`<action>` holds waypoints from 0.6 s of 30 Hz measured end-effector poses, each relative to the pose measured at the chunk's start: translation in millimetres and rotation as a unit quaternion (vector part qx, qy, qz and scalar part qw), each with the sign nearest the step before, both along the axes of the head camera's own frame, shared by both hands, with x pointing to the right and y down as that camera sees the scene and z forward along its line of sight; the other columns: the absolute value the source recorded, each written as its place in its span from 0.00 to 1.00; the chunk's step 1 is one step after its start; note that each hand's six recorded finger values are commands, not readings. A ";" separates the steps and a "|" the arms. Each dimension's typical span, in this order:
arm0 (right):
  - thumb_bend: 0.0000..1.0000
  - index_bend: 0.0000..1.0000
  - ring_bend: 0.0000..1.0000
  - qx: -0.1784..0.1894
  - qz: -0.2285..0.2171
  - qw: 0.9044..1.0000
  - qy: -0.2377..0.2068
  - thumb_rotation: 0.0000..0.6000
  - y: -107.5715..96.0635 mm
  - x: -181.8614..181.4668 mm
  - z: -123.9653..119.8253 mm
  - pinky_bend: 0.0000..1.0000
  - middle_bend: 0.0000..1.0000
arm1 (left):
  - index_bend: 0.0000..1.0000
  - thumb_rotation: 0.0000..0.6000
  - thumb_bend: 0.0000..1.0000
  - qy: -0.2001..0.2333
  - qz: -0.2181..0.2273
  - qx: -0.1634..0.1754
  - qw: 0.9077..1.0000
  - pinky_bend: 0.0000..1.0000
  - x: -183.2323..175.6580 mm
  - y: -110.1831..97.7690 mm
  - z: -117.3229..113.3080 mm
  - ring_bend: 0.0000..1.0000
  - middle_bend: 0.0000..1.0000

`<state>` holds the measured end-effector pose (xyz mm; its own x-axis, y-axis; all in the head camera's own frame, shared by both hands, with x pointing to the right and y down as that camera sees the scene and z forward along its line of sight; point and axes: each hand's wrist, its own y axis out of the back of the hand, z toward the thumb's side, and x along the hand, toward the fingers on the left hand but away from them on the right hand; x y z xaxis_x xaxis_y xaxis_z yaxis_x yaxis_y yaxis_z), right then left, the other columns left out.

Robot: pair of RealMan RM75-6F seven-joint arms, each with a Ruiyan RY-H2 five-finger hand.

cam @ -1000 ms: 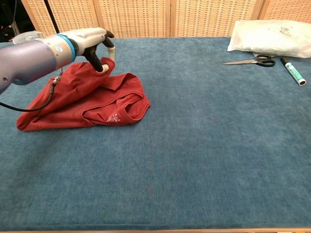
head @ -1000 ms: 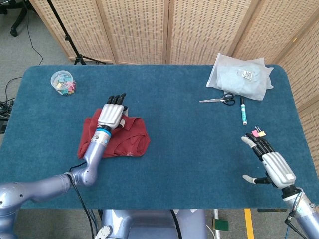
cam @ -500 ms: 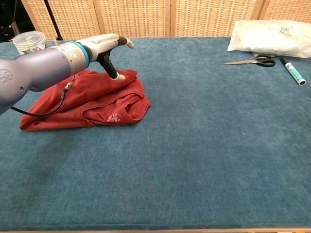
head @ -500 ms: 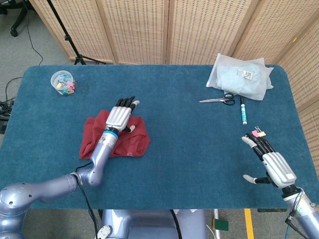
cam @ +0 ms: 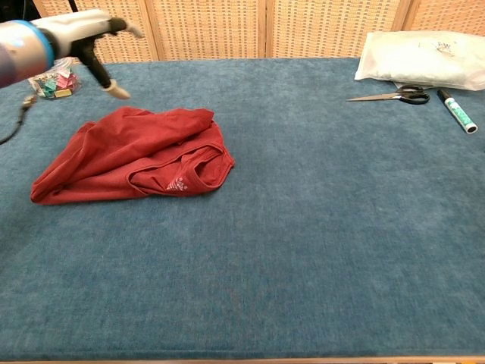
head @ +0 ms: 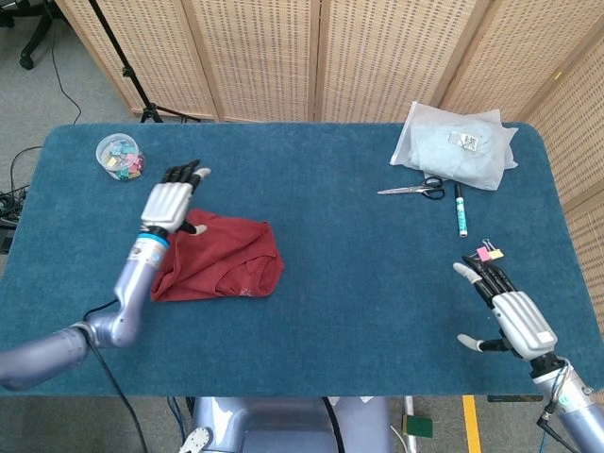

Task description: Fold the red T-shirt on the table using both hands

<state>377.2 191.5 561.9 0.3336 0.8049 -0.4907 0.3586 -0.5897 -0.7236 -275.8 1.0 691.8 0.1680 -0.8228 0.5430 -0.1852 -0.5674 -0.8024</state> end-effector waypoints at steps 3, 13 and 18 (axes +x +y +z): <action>0.00 0.00 0.00 -0.002 -0.003 1.000 0.003 1.00 1.1 -1.7 2.0 0.00 0.00 | 0.10 1.00 0.18 -0.009 -0.017 -0.018 1.000 0.00 -23.6 0.8 5.7 0.00 0.00; 0.00 0.00 0.00 -0.007 -0.005 1.000 0.014 1.00 1.1 -3.2 8.6 0.00 0.00 | 0.21 1.00 0.21 -0.038 0.050 0.012 0.998 0.00 -60.5 7.6 16.6 0.00 0.00; 0.00 0.00 0.00 -0.010 -0.006 1.000 0.021 1.00 1.2 -3.9 12.9 0.00 0.00 | 0.25 1.00 0.23 -0.034 0.061 0.027 0.997 0.00 -86.3 7.6 26.2 0.00 0.00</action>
